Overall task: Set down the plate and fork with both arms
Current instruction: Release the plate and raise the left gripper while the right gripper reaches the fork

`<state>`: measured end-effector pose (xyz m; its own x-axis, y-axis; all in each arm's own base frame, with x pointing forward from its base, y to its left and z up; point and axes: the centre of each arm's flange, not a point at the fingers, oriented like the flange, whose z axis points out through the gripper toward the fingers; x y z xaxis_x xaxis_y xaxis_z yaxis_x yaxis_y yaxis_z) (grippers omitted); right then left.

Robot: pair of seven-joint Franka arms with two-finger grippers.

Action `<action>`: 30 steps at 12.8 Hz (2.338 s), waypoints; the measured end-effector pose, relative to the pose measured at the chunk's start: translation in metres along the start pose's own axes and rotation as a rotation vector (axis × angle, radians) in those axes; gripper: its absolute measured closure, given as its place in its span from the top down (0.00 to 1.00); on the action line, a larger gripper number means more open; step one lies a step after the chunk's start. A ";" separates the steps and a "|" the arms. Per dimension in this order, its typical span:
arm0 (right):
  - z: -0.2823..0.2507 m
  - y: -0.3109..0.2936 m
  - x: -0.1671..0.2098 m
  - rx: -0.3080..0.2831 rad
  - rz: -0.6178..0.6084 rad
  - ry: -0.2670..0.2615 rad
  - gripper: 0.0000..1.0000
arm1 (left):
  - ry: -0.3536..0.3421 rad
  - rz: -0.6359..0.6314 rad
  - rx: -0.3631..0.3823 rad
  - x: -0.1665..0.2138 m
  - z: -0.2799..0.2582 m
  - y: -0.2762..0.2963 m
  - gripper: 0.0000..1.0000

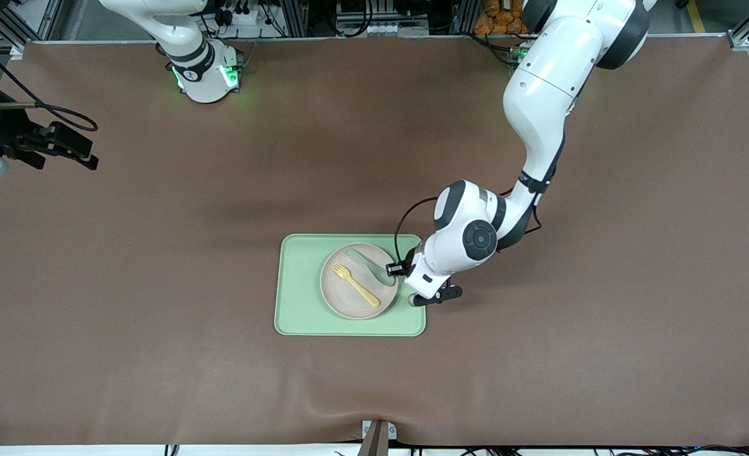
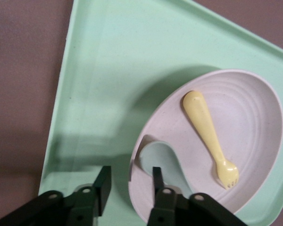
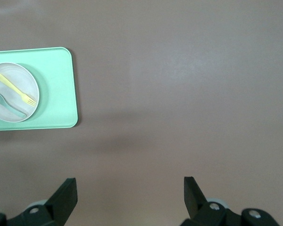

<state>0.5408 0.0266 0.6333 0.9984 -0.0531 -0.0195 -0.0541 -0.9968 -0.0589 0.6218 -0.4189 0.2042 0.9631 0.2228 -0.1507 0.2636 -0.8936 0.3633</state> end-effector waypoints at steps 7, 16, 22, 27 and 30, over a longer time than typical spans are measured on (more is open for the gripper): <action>0.062 -0.088 0.032 0.052 -0.134 -0.075 1.00 | 0.061 0.041 0.015 0.023 -0.117 0.010 1.00; 0.177 -0.252 0.098 0.092 -0.450 0.010 1.00 | 0.065 0.034 0.197 0.058 -0.307 -0.088 1.00; 0.302 -0.334 0.117 0.047 -0.577 0.079 1.00 | 0.097 0.125 0.292 0.022 -0.402 -0.162 1.00; 0.403 -0.341 0.119 -0.002 -0.612 0.047 0.91 | 0.010 0.277 0.431 -0.011 -0.421 -0.186 1.00; 0.424 -0.365 0.101 -0.045 -0.648 0.041 0.88 | -0.012 0.298 0.437 -0.026 -0.453 -0.202 1.00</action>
<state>0.6549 0.4103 0.2296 0.8282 0.5587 0.0443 0.5594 -0.8289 -0.0038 0.5685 -0.0679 0.5515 0.9915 -0.0683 -0.1107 -0.0714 -0.9971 -0.0248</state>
